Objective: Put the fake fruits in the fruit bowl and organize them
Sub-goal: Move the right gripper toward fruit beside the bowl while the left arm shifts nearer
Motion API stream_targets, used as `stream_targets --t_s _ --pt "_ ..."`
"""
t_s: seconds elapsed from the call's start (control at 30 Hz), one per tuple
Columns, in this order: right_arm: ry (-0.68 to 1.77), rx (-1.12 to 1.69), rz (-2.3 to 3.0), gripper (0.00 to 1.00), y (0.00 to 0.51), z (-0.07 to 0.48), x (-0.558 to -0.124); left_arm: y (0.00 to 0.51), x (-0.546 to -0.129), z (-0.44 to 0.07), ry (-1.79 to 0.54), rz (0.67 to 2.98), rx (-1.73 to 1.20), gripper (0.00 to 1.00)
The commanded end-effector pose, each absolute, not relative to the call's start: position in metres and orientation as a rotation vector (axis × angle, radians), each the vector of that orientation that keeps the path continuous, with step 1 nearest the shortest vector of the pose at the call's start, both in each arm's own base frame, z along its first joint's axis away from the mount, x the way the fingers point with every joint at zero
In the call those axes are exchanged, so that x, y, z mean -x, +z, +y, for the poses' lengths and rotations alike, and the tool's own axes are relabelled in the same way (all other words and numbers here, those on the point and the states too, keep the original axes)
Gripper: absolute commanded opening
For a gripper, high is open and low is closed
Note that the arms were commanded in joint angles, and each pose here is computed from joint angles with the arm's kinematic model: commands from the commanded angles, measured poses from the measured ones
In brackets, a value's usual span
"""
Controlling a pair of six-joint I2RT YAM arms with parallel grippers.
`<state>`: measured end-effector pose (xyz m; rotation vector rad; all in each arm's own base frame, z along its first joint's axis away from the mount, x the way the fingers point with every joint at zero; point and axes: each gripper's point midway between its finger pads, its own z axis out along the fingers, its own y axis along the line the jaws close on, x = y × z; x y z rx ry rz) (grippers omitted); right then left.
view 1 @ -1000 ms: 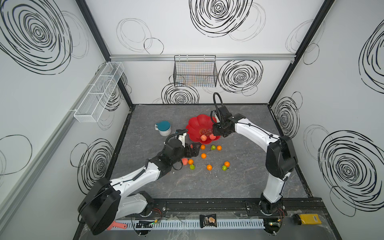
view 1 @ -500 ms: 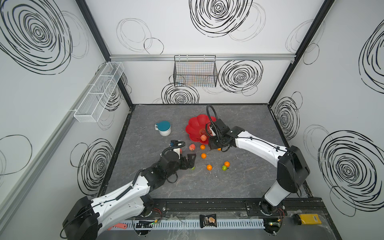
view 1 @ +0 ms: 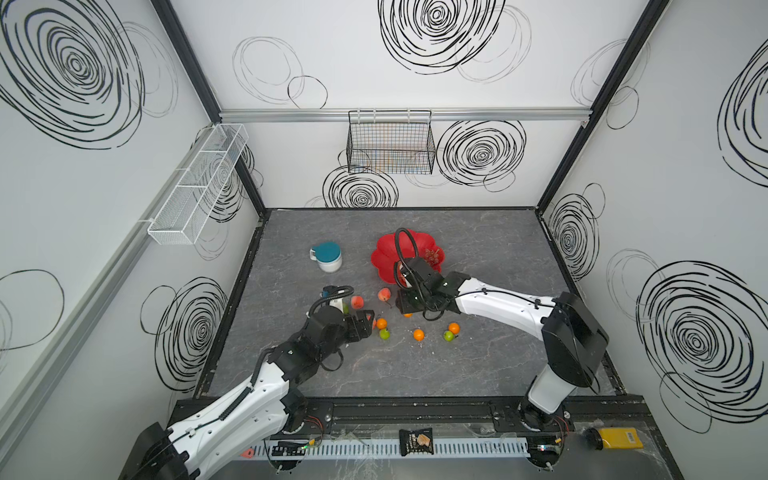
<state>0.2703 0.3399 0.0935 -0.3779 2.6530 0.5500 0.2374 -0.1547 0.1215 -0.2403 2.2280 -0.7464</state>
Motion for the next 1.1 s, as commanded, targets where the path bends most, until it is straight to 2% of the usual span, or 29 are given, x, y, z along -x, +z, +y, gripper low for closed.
stream_targets --t_s 0.0,0.37,1.07 --pt "0.578 0.371 2.654 0.42 0.080 0.358 -0.277 0.126 -0.240 -0.154 -0.815 2.206 0.252 0.89" --pt "0.493 0.496 2.676 0.41 0.050 0.376 -0.291 0.124 -0.253 -0.140 -0.848 2.185 0.302 0.90" --pt "0.399 0.556 2.726 0.40 0.018 0.384 -0.302 0.118 -0.258 -0.132 -0.840 2.183 0.311 0.92"
